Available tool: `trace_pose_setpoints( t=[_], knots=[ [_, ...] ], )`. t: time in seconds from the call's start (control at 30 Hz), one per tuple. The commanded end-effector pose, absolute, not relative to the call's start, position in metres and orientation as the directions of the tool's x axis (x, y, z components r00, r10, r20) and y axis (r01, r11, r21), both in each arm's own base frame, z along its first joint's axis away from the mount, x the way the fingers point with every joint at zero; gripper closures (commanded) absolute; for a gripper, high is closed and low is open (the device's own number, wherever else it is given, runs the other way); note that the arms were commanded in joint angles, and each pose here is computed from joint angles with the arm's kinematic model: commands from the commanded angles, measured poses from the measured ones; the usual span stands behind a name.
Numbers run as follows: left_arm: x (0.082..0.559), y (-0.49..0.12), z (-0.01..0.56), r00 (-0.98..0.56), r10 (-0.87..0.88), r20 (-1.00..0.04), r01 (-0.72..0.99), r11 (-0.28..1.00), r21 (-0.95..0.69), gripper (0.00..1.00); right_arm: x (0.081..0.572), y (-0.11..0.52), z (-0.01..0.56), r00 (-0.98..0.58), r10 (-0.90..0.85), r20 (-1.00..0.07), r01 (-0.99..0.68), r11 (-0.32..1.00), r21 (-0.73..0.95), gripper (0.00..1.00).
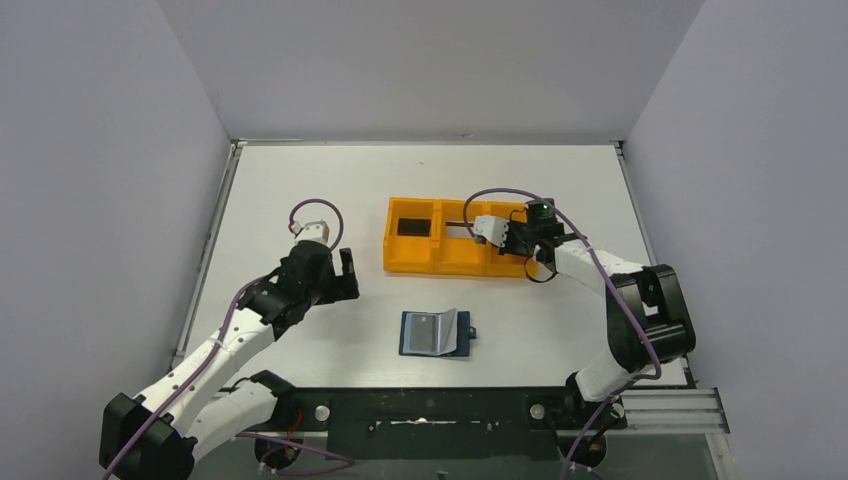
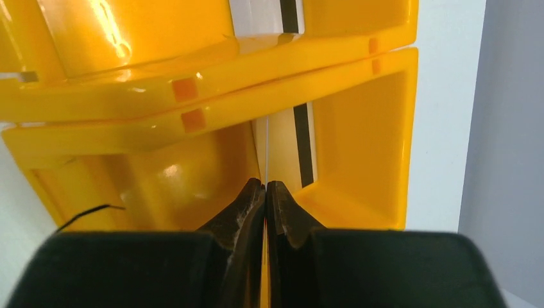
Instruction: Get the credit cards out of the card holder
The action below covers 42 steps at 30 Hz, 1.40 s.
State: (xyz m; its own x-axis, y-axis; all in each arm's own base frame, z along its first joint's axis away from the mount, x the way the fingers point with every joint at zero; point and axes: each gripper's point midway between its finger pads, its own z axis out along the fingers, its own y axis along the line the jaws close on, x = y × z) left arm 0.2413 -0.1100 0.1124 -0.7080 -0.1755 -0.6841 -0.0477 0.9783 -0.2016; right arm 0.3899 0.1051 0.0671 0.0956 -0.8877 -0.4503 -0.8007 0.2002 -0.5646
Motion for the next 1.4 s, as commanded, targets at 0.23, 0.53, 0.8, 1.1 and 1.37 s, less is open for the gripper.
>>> trace_pose_setpoints(
  t=[0.23,0.53,0.8,1.1,1.37],
  knots=[
    [0.253,-0.114,0.135,-0.666,-0.197,-0.720,-0.036,0.972,-0.232,0.08,0.451,0.118,0.099,0.220,-0.884,-0.412,-0.711,0.143,-0.688,0.97],
    [0.253,-0.116,0.132,-0.676,-0.189,-0.712,-0.030,0.973,-0.230,0.08,0.455,0.116,0.072,0.204,-0.901,-0.384,-0.755,0.105,-0.648,0.86],
    [0.252,-0.118,0.129,-0.687,-0.178,-0.704,-0.018,0.973,-0.229,0.08,0.445,0.116,0.065,0.178,-0.908,-0.379,-0.779,0.105,-0.618,0.77],
    [0.251,-0.123,0.125,-0.705,-0.167,-0.690,0.001,0.972,-0.235,0.08,0.434,0.114,0.091,0.125,-0.890,-0.438,-0.778,0.186,-0.600,0.51],
    [0.251,-0.126,0.120,-0.721,-0.157,-0.675,0.012,0.971,-0.238,0.08,0.429,0.110,0.171,0.076,-0.800,-0.595,-0.622,0.428,-0.656,0.44]
  ],
)
